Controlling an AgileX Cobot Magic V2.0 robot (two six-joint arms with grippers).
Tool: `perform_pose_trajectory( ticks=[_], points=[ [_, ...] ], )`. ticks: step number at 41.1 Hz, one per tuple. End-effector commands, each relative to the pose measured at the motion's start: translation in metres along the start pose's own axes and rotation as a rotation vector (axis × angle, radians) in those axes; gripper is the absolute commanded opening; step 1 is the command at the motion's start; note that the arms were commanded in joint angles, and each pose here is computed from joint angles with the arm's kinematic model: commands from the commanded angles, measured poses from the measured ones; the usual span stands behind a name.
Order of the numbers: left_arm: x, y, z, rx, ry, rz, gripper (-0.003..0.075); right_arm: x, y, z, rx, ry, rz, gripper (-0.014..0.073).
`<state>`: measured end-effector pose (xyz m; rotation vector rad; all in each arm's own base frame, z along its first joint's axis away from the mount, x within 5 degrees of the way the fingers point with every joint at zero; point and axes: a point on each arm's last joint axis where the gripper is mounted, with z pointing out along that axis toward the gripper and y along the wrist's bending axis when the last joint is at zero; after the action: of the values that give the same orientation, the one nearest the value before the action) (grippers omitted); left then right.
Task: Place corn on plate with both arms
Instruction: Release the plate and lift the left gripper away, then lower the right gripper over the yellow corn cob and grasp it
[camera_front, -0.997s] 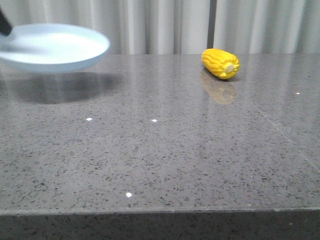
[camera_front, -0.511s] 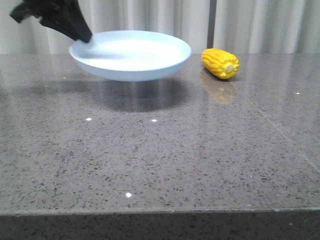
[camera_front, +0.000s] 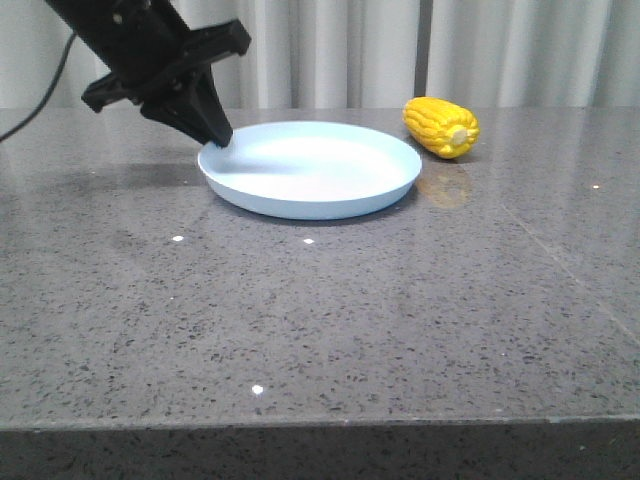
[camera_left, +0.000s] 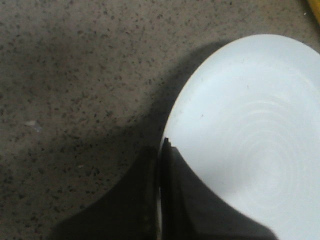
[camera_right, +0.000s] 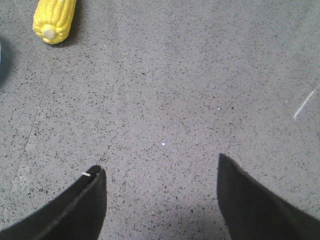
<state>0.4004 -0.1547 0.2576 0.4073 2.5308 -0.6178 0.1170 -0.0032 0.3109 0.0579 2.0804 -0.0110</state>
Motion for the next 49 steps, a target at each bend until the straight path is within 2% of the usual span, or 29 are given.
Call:
perform_pose_trajectory(
  ticks=[1, 4, 9, 13, 19, 26, 34, 39, 49],
  points=[
    [-0.015, -0.017, -0.026, 0.033, -0.106, -0.005, 0.0015, -0.016, 0.000, -0.004, 0.001, -0.091, -0.007, 0.0500],
    [-0.015, -0.017, -0.026, 0.035, -0.102, -0.005, 0.0100, -0.016, 0.000, -0.004, 0.001, -0.091, -0.007, 0.0500],
    [-0.014, -0.017, -0.026, 0.037, -0.095, -0.004, 0.0302, -0.016, 0.000, -0.004, 0.001, -0.091, -0.007, 0.0500],
    [-0.014, -0.020, -0.033, 0.042, -0.098, 0.001, 0.0383, -0.016, 0.000, -0.004, 0.001, -0.092, -0.007, 0.0500],
    [-0.017, -0.033, -0.065, 0.014, -0.157, 0.074, 0.0389, -0.016, 0.000, -0.004, 0.001, -0.092, -0.007, 0.0500],
    [-0.011, -0.065, -0.109, -0.065, -0.216, 0.271, 0.0389, -0.016, 0.000, -0.004, 0.001, -0.092, -0.007, 0.0500],
    [0.026, -0.103, -0.134, -0.087, -0.217, 0.454, 0.0389, -0.016, 0.000, -0.004, 0.000, -0.093, -0.006, 0.0500],
    [0.057, -0.110, -0.148, -0.073, -0.251, 0.491, 0.0389, -0.016, 0.000, -0.004, 0.000, -0.091, -0.006, 0.0500],
    [0.116, -0.097, -0.174, -0.081, -0.306, 0.492, 0.0389, -0.016, 0.000, -0.004, 0.000, -0.092, -0.006, 0.0500]
  ],
)
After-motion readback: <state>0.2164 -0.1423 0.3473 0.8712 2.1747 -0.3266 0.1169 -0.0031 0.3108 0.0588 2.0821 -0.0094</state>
